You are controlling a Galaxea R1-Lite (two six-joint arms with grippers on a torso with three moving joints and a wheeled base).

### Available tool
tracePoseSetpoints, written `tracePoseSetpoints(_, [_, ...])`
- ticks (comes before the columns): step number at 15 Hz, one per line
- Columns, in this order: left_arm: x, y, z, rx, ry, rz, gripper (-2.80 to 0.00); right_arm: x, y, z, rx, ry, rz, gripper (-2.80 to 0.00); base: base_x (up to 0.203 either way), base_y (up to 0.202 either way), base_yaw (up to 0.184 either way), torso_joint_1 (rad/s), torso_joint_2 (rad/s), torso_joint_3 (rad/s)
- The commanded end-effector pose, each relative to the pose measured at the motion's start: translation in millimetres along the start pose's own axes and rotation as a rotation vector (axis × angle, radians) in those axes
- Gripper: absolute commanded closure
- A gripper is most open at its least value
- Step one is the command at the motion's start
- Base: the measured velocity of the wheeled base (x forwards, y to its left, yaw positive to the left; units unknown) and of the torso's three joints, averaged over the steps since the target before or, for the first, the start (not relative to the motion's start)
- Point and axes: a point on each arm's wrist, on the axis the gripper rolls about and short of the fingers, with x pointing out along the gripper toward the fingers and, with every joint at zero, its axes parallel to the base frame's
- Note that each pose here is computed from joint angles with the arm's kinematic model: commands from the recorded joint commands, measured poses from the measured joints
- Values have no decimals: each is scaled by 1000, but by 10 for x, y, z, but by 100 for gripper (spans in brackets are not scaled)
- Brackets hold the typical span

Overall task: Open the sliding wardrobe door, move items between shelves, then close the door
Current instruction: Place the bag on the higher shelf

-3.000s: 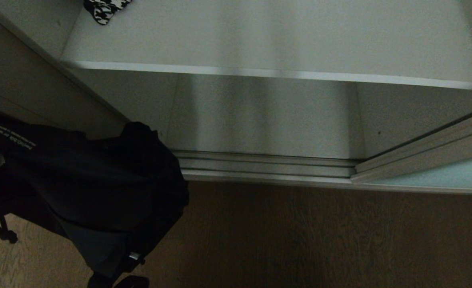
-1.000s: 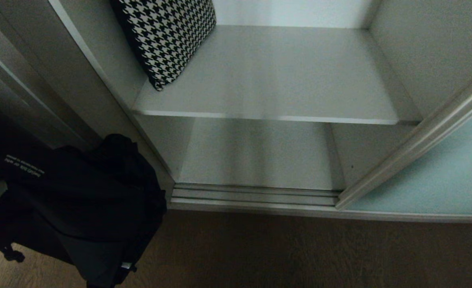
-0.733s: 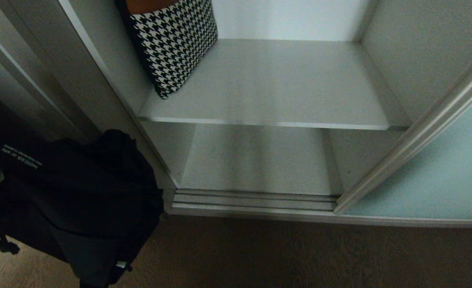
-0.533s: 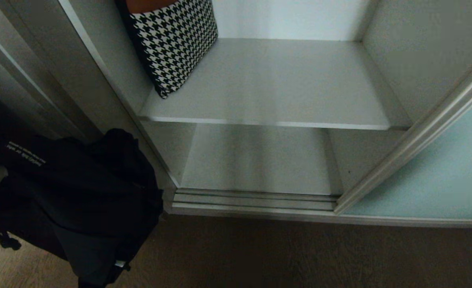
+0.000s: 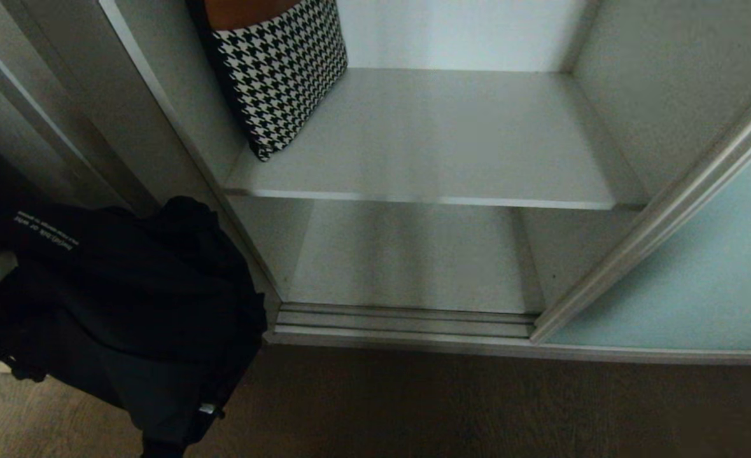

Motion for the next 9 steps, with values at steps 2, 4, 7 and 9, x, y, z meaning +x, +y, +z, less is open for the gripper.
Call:
tracePoseSetpoints(2, [-123,47,118,-18,-66,-105,0,-2,0,0,1,-3,1,0,0,0,0,0,0,0])
tracePoseSetpoints(4, [-134,61,236,-27,-99,-104,0,-1,0,0,1,-1,1,0,0,0,0,0,0,0])
tracePoseSetpoints(7, [-203,89,390,-18,-118,-179,0,-1,0,0,1,-1,1,0,0,0,0,0,0,0])
tracePoseSetpoints(9, [-227,94,471,4,-154,-228,0,-1,0,0,1,-1,1,0,0,0,0,0,0,0])
